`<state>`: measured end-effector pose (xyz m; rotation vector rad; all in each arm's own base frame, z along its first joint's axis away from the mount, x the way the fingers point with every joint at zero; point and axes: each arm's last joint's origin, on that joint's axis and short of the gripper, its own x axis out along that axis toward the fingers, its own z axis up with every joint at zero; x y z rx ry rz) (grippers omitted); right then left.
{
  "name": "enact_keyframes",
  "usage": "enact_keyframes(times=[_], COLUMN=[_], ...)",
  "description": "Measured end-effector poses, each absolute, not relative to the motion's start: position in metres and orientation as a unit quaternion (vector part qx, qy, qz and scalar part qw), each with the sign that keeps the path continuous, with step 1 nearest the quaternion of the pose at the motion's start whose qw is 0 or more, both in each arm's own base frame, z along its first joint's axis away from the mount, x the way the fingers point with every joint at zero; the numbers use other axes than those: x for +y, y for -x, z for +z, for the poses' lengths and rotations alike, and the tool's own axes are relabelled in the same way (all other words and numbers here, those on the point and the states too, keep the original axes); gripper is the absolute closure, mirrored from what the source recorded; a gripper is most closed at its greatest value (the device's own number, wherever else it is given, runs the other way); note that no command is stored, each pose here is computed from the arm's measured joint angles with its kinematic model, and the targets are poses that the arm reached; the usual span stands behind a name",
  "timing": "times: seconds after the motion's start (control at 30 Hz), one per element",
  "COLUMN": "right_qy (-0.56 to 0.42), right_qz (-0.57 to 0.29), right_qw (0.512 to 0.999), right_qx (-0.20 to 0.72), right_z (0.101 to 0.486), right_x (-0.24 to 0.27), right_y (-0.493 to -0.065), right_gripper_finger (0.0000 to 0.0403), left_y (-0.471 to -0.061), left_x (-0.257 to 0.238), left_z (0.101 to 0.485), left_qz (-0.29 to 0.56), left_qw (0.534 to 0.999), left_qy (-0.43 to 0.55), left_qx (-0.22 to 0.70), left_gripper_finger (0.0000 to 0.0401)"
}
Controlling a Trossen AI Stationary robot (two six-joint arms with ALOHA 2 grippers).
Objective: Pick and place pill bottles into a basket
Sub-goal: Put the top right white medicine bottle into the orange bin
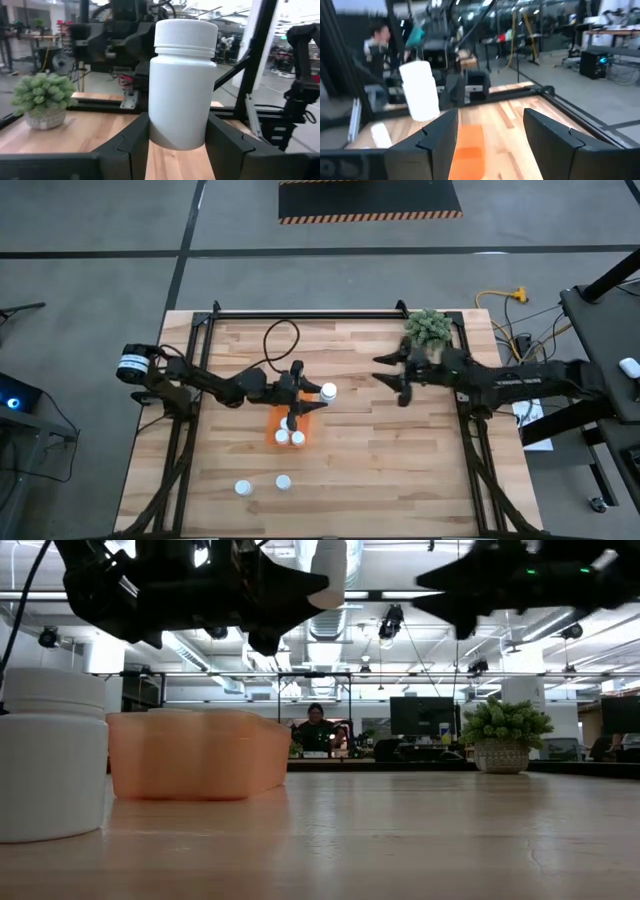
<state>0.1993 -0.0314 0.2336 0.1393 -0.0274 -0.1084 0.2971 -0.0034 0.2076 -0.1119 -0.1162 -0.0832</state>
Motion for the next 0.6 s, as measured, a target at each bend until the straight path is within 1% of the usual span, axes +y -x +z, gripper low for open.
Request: enact_keyframes(times=[0.13, 0.27, 0.4, 0.5, 0.6], right_qy=[-0.055, -0.058, -0.068, -0.067, -0.063], right_qz=[-0.04, -0.023, 0.014, 0.028, 0.069], right_qw=[0.998, 0.998, 0.997, 0.997, 0.995], right_qx=[0.012, 0.014, -0.023, -0.027, -0.034], right_z=[0.241, 0.243, 0.245, 0.242, 0.241], right_x=[-0.036, -0.039, -0.036, -0.032, -0.026], right_y=[-0.235, -0.257, -0.268, -0.27, -0.272], right_gripper_finger=[0.0188, 0.0188, 0.0188, 0.0188, 0.0188], left_y=[-0.297, -0.296, -0.296, -0.296, -0.296], left_x=[-0.001, 0.002, 0.009, 0.012, 0.012], left_z=[0.207, 0.207, 0.207, 0.206, 0.206], left_qz=[-0.04, -0.047, -0.058, -0.063, -0.066], left_qw=[0.997, 0.996, 0.995, 0.995, 0.994], left_qy=[0.045, 0.041, 0.052, 0.065, 0.071], left_qx=[-0.057, -0.056, -0.055, -0.053, -0.051], left_gripper_finger=[0.0258, 0.0259, 0.0259, 0.0259, 0.0259])
